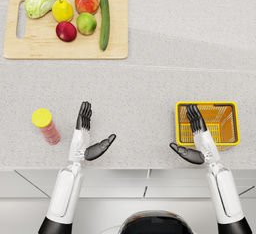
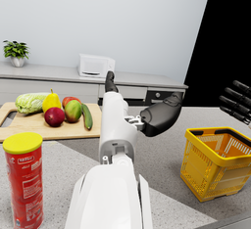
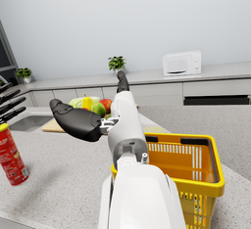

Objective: Pick up the red potato chip and place it into the yellow basket

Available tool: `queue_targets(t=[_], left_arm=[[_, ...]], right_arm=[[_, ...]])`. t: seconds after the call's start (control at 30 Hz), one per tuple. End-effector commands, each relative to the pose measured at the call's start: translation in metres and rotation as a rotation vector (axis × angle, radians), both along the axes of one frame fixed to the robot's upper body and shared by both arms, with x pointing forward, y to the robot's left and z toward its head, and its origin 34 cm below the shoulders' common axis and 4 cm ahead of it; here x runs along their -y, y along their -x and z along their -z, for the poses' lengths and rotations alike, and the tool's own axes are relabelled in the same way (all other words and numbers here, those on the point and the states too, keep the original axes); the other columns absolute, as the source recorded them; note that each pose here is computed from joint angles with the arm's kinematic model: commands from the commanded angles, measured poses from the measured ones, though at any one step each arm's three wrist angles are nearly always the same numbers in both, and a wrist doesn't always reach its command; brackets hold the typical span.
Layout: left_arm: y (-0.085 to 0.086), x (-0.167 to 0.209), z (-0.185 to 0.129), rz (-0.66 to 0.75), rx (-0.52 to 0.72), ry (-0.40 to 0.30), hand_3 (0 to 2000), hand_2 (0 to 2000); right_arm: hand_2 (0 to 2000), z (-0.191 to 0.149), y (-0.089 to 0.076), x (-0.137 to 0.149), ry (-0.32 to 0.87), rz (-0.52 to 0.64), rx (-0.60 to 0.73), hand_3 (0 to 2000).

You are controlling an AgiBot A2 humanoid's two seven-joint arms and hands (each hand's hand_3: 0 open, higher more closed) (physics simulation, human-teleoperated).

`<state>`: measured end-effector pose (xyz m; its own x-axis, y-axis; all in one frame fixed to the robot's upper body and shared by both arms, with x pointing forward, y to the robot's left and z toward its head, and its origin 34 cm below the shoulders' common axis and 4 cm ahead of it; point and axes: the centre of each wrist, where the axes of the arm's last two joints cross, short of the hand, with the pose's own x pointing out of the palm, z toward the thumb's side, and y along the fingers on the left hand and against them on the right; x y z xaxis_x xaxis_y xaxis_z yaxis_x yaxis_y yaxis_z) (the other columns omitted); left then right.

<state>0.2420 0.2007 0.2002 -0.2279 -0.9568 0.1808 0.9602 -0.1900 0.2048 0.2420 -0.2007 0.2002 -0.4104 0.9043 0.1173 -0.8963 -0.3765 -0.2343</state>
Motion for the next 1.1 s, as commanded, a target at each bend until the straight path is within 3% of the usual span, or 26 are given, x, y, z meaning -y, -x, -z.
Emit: queue_targets(t=[0.03, 0.33, 0.43, 0.53, 0.73, 0.87, 1.0, 1.07, 1.1], left_arm=[[0.0, 0.0, 0.0, 0.0, 0.0, 0.0, 0, 0], [-0.001, 0.006, 0.006, 0.021, -0.024, -0.007, 0, 0], [-0.008, -0.014, -0.024, -0.022, 0.166, 0.042, 0, 0], [-0.015, -0.041, -0.042, -0.111, 0.256, 0.061, 0, 0], [-0.013, -0.078, -0.05, -0.341, 0.331, -0.165, 0, 0], [-0.013, -0.101, -0.047, -0.492, 0.318, -0.314, 0, 0], [-0.014, -0.126, -0.03, -0.597, 0.231, -0.372, 0, 0], [-0.018, -0.127, -0.016, -0.596, 0.177, -0.382, 0, 0], [-0.02, -0.128, -0.005, -0.59, 0.133, -0.385, 0, 0]], right_arm=[[0, 0.0, 0.0, 0.0, 0.0, 0.0, 0.0, 0], [0, 0.006, -0.001, -0.006, 0.007, -0.021, -0.024, 0], [0, -0.029, -0.004, 0.007, -0.093, 0.107, 0.154, 0], [0, -0.055, -0.006, 0.031, -0.138, 0.223, 0.27, 0], [0, -0.063, 0.001, 0.065, 0.068, 0.479, 0.38, 0], [0, -0.064, 0.0, 0.074, 0.223, 0.589, 0.412, 0], [0, -0.04, 0.0, 0.072, 0.308, 0.604, 0.336, 0], [0, -0.039, 0.003, 0.068, 0.32, 0.597, 0.344, 0], [0, -0.055, 0.008, 0.06, 0.315, 0.58, 0.415, 0]])
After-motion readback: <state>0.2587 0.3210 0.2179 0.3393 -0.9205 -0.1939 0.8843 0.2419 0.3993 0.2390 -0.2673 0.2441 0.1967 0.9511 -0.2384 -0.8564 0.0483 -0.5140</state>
